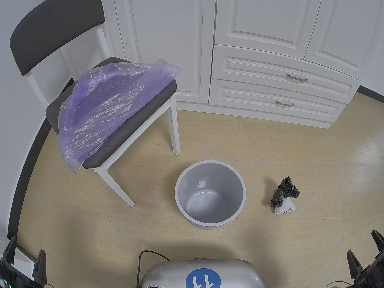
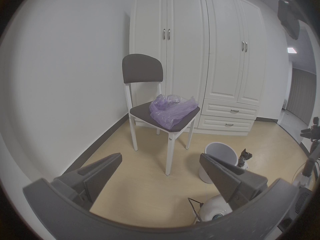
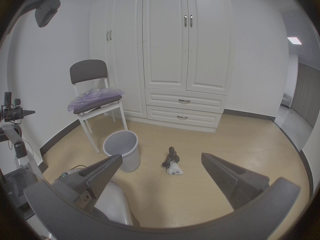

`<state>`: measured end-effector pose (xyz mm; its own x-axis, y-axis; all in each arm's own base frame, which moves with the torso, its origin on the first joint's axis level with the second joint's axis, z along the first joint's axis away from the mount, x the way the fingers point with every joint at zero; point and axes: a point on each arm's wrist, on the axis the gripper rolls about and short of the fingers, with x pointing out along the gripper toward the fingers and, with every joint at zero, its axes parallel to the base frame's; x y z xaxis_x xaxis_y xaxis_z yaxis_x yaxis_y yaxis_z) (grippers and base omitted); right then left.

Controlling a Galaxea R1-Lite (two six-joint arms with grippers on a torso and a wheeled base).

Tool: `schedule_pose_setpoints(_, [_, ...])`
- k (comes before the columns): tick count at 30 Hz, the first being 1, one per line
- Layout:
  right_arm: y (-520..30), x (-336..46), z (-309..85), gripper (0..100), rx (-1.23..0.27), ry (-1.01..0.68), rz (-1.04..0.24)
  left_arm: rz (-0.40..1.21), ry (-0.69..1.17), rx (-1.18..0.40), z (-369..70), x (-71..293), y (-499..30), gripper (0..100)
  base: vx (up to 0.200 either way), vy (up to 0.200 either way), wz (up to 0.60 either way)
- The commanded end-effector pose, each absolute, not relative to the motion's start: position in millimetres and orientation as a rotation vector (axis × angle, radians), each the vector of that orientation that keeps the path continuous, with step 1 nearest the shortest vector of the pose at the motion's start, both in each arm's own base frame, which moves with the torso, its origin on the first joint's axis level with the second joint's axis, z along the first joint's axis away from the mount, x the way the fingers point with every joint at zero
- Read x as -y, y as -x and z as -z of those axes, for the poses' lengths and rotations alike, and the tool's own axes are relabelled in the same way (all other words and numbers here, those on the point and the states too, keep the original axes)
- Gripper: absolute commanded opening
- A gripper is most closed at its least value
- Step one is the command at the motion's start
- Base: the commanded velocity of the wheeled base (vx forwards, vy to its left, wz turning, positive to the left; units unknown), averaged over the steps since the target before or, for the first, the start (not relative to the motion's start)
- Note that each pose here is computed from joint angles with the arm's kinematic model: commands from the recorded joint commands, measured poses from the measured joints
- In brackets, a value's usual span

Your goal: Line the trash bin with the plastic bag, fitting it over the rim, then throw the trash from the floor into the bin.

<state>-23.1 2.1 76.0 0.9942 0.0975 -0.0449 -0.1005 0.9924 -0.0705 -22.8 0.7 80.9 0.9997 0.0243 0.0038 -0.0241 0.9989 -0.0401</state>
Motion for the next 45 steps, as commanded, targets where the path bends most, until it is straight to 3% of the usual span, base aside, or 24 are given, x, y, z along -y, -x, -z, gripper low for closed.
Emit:
schedule_pose_setpoints(1, [23, -2, -71, 100, -0.042, 0.076, -0.103, -0.024, 0.040, 0.004, -76, -1, 23, 100, 0.000, 0.000, 0.00])
schedule_pose_setpoints(28, [23, -3, -71, 100, -0.037, 0.103, -0.122, 0.009, -0.032, 0.006, -76, 0, 23, 100, 0.000, 0.000, 0.00])
schedule_pose_setpoints(33, [23, -2, -71, 100, -0.040, 0.041, -0.114, 0.003, -0.028, 0.009, -76, 0, 23, 100, 0.000, 0.000, 0.00])
schedule_pose_setpoints(36, [23, -2, -71, 100, -0.039, 0.042, -0.105, 0.002, -0.025, 0.074, -86, 0, 25, 100, 0.000, 0.000, 0.00])
schedule_pose_setpoints(38, [23, -2, -72, 100, -0.033, 0.066, -0.104, 0.058, -0.010, 0.371, -141, 1, 44, 100, 0.000, 0.000, 0.00])
schedule_pose_setpoints(39, [24, -2, -77, 100, 0.001, 0.078, -0.107, 0.083, -0.017, 0.377, -147, 2, 46, 100, 0.000, 0.000, 0.00])
schedule_pose_setpoints(41, [34, -3, -117, 100, 0.220, 0.087, -0.150, 0.111, -0.023, 0.328, -151, 2, 48, 100, 0.000, 0.000, 0.00])
schedule_pose_setpoints(43, [35, -4, -143, 100, 0.246, 0.082, -0.187, 0.079, -0.013, 0.247, -149, 1, 50, 100, 0.000, 0.000, 0.00])
schedule_pose_setpoints(45, [26, -4, -150, 100, 0.173, 0.077, -0.165, 0.048, -0.013, 0.210, -155, 0, 54, 100, 0.000, 0.000, 0.00])
